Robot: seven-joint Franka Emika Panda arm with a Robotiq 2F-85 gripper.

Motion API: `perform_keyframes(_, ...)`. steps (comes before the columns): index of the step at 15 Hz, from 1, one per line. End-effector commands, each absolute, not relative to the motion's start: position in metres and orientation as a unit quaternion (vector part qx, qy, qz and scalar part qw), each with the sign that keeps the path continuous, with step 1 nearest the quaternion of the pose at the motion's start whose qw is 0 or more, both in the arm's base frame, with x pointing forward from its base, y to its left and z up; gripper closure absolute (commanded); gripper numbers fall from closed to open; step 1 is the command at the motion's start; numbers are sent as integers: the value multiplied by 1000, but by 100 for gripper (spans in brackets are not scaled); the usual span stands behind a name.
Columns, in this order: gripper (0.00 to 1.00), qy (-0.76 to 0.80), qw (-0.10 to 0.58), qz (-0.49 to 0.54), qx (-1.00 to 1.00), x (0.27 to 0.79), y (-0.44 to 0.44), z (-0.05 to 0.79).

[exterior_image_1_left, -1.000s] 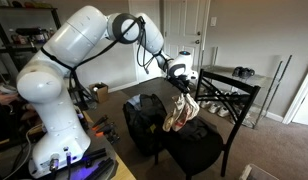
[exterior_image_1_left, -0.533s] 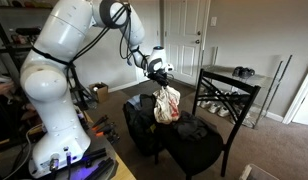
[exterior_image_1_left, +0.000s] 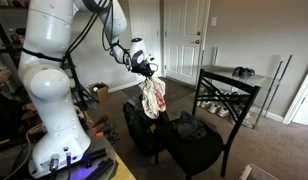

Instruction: Pick up the t-shirt from the seat of the chair and put it in the black laundry bag.

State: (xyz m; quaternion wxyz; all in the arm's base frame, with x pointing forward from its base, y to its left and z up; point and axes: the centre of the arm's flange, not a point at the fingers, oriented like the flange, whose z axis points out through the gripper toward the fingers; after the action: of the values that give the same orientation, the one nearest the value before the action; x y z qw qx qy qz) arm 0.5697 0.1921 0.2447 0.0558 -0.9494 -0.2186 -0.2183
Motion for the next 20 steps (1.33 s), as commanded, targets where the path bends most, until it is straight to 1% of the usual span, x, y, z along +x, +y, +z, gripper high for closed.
perform_keyframes(1,94,-268,55,-255,-928,535,212,280)
perform_keyframes(5,95,-291,67,-265,-917,535,243,287)
perform_keyframes(11,94,-327,82,-251,-907,524,286,283)
perform_keyframes(16,94,-330,86,-239,-909,527,296,270)
perform_keyframes(17,63,-330,83,-236,-910,529,295,268)
perform_keyframes(18,62,-327,84,-233,-912,532,294,265)
perform_keyframes(20,50,-322,84,-229,-915,538,288,261)
